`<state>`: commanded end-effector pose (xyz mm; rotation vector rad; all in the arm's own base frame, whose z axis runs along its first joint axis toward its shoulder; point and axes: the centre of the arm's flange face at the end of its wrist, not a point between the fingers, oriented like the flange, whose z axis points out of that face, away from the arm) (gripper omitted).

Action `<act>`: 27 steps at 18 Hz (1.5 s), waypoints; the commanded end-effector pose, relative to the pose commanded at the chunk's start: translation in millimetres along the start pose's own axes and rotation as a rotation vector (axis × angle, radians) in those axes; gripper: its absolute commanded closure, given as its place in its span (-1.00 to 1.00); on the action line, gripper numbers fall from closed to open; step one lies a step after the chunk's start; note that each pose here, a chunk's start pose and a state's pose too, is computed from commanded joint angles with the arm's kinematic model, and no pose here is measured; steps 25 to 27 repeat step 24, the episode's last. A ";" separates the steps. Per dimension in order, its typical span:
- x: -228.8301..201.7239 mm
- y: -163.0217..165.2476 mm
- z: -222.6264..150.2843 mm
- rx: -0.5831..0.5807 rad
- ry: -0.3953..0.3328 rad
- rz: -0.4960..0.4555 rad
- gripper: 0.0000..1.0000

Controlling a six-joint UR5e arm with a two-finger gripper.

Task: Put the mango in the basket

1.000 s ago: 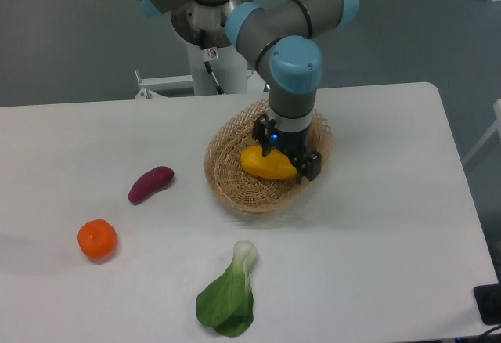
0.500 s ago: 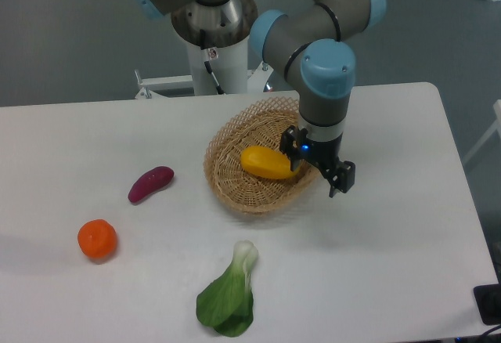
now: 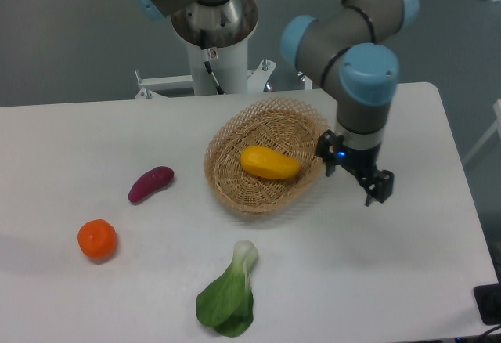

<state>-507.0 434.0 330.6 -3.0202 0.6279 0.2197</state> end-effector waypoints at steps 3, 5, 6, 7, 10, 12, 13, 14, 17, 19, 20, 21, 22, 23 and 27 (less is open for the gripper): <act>-5.8 4.5 8.0 -0.002 0.004 -0.008 -1.00; -6.9 4.3 6.6 0.000 0.000 -0.008 -1.00; -9.0 4.7 3.5 0.005 -0.004 -0.009 -1.00; -10.7 4.7 2.0 0.004 -0.007 -0.009 -1.00; -15.4 21.1 9.3 -0.005 0.002 -0.007 -1.00; -15.1 23.4 13.1 -0.007 0.007 0.017 -1.00; -16.4 27.4 12.7 -0.008 0.007 0.014 -1.00; -18.6 34.2 11.9 -0.008 0.008 0.004 -1.00; -16.6 34.6 13.9 -0.010 0.011 0.002 -1.00; -14.8 33.6 15.0 -0.010 0.016 0.004 -1.00; -14.2 33.6 14.7 -0.010 0.016 0.005 -1.00; -14.1 33.6 13.7 -0.010 0.014 0.004 -1.00; -14.0 32.7 14.6 -0.010 0.016 0.005 -1.00; -14.1 32.6 14.5 -0.010 0.015 0.005 -1.00; -13.7 32.7 15.2 -0.010 0.016 0.005 -1.00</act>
